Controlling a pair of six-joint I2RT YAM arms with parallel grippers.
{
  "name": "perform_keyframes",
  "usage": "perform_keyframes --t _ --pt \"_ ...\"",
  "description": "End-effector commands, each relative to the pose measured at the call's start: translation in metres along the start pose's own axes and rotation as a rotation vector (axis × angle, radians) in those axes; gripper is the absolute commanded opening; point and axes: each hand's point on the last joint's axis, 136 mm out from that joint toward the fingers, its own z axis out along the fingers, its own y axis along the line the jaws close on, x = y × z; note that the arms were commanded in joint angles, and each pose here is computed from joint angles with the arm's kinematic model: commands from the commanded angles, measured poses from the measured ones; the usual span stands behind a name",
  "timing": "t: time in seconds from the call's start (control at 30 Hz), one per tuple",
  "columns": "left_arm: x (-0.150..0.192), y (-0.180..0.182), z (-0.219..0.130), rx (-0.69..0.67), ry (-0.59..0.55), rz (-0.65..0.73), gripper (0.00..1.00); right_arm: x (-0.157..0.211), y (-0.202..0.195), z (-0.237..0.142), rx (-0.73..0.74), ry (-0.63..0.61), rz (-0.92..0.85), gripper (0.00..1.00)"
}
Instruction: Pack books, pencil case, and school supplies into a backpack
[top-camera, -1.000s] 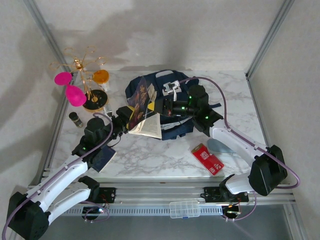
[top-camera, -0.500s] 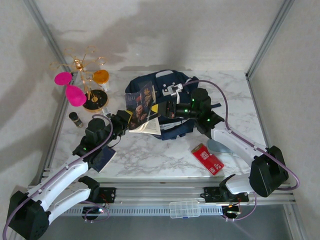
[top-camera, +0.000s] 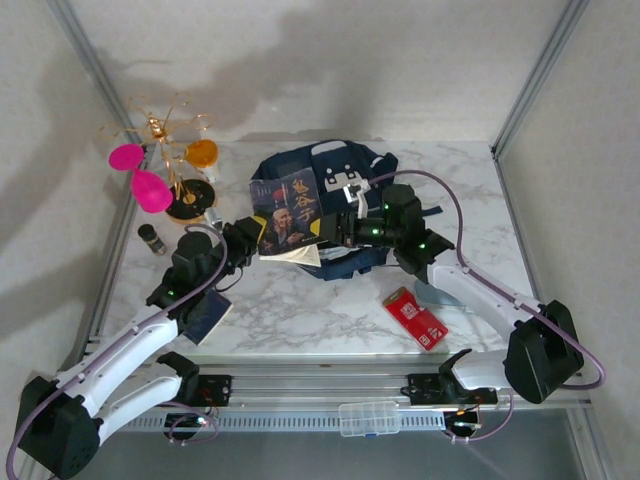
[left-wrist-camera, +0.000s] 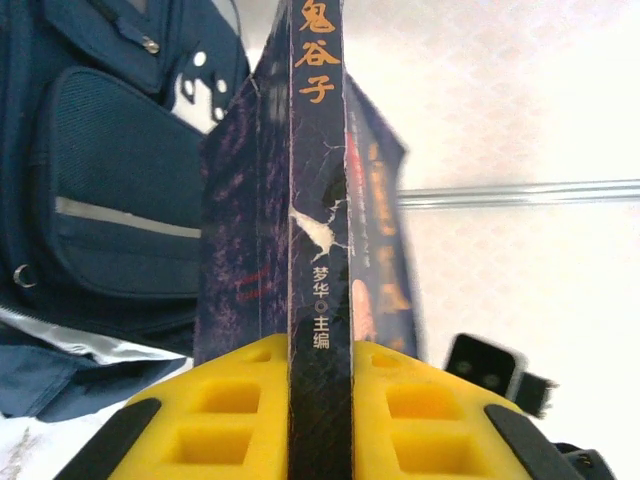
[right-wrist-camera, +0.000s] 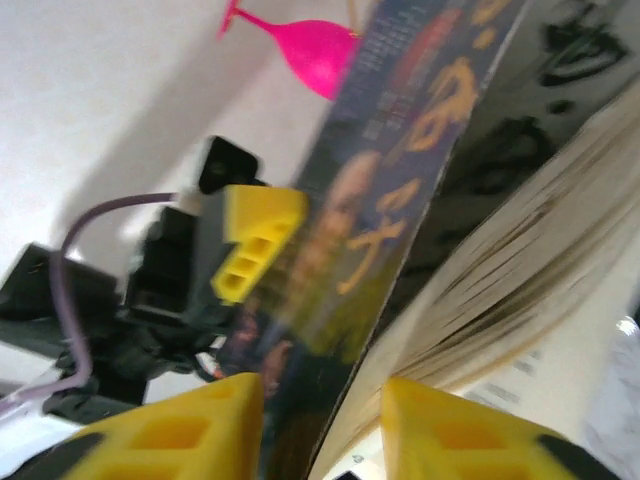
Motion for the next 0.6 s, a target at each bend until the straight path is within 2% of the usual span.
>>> perform_keyframes --t 0.0,0.1,0.17,0.37,0.57 --pt "0.011 -0.072 -0.007 0.225 0.061 0.071 0.0 0.01 -0.026 -0.01 0.123 -0.012 0.005 0.6" --pt "0.016 -0.082 -0.006 0.257 0.074 0.095 0.0 0.009 -0.039 -0.023 0.151 -0.033 0.057 0.88" --pt "0.02 -0.089 -0.005 0.278 0.084 0.11 0.0 0.007 -0.037 -0.03 0.117 -0.044 0.086 0.98" --pt "0.032 -0.117 -0.002 0.366 0.111 0.129 0.0 -0.001 -0.007 -0.031 -0.059 -0.031 0.109 0.99" --pt "0.036 -0.132 0.0 0.403 0.119 0.127 0.0 -0.005 -0.008 -0.028 -0.111 -0.016 0.152 0.99"
